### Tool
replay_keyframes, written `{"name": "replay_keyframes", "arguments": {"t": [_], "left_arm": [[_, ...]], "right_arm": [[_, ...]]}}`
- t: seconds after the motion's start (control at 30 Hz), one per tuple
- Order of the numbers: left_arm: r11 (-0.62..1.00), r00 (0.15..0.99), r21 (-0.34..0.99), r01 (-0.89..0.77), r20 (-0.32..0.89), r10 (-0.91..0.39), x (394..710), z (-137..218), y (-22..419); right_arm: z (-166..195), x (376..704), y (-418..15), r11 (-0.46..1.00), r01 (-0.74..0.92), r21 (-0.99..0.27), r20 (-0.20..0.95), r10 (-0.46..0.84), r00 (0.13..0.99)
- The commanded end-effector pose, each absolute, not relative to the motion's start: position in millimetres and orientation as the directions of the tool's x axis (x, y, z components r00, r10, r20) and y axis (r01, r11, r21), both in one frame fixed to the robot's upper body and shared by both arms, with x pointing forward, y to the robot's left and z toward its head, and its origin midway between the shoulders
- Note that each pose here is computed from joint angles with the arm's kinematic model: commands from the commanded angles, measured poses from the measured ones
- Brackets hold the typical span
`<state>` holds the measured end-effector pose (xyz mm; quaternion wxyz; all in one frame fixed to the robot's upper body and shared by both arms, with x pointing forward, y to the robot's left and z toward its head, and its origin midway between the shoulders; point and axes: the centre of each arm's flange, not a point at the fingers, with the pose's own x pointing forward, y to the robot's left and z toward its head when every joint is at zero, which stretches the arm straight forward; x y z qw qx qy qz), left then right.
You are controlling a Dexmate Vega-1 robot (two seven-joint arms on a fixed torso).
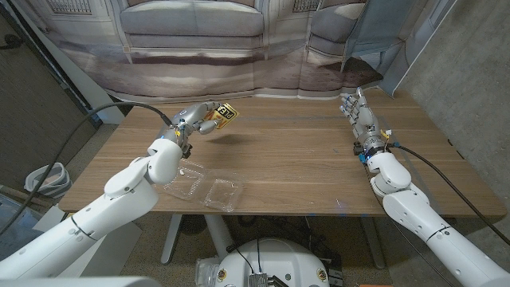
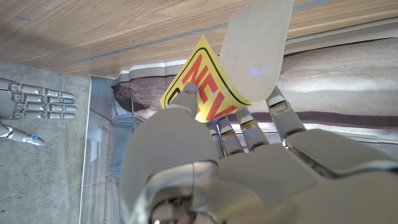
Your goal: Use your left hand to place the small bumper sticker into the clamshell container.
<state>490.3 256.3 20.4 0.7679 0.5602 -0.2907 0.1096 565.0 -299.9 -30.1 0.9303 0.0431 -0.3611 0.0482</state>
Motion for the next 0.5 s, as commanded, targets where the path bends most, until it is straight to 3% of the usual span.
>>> {"name": "replay_keyframes", "arguments": {"t": [0.03,0.5], "left_arm": [[0.391,0.782,0.766,-0.510,0.602,-0.161,478.4,13.8,257.1],[0.365,0.777,0.777,-0.512,0.601,-0.189,467.8,6.9,252.8]], "right_arm": [[-34.4,565.3,-301.6,0.991,-0.122,0.054,0.673,0.054,0.737],[-27.4,566.8,-296.4,0.992,-0.120,0.029,0.673,0.069,0.737]]}}
